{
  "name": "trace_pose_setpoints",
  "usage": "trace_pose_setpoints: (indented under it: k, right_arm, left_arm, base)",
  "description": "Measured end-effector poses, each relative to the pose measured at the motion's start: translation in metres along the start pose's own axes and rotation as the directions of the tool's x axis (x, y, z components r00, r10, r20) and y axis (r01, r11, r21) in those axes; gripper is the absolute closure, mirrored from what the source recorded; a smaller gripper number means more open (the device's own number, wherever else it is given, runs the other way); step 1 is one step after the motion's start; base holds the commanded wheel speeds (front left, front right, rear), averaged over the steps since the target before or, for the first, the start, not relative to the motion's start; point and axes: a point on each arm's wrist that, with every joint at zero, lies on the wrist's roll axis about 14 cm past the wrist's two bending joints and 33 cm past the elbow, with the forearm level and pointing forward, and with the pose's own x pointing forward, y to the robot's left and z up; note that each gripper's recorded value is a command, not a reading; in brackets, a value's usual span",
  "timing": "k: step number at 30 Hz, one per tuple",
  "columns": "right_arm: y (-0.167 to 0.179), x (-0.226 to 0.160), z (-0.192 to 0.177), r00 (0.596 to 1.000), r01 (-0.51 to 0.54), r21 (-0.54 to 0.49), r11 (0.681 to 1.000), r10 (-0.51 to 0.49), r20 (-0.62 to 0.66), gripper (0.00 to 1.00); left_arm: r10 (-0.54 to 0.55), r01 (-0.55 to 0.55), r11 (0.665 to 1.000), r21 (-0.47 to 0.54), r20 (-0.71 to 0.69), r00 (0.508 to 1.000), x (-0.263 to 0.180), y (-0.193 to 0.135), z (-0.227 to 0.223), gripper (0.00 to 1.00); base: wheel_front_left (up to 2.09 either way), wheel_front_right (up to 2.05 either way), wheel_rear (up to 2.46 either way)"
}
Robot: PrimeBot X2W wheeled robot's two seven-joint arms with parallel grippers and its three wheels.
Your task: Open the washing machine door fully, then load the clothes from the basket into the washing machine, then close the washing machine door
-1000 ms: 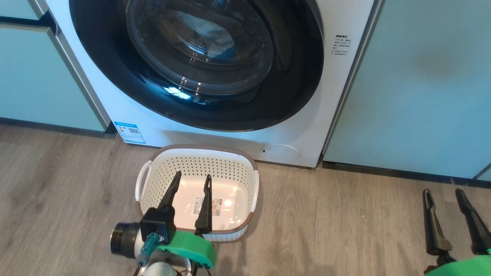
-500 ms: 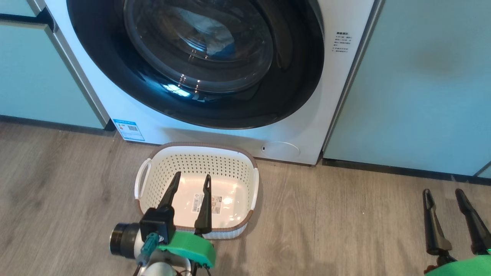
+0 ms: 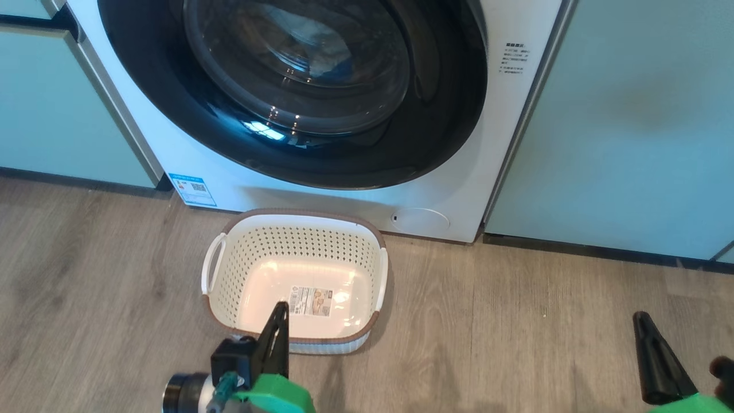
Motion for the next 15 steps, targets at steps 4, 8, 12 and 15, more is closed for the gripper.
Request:
trace_pose_setpoints:
  k: [4,8,12,15]
  right_arm:
    - [-0.001,-0.002,-0.001,1.000,0.005,0.047,0.999,-0.005,-0.001,1.00]
    - [-0.002,-0.002,-0.004,1.000,0.010,0.095,0.995,-0.009,-0.010,1.00]
    - [-0.002,-0.003,-0.005,1.000,0.015,0.142,0.990,-0.014,-0.010,1.00]
    - [-0.003,-0.003,-0.006,1.000,0.019,0.178,0.984,-0.017,-0.012,1.00]
  left_arm:
    - [0.010,-0.010,0.999,-0.049,-0.012,1.000,-0.001,0.002,-0.002,1.00]
    - [0.022,-0.024,0.995,-0.093,-0.021,1.000,-0.002,0.005,-0.002,1.00]
    - [0.037,-0.040,0.990,-0.139,-0.028,0.999,-0.001,0.010,-0.002,1.00]
    - [0.043,-0.048,0.984,-0.173,-0.033,0.999,-0.002,0.013,-0.002,1.00]
  base:
    - [0.00,0.00,0.00]
    - [0.00,0.00,0.00]
    - [0.00,0.00,0.00]
    - [0.00,0.00,0.00]
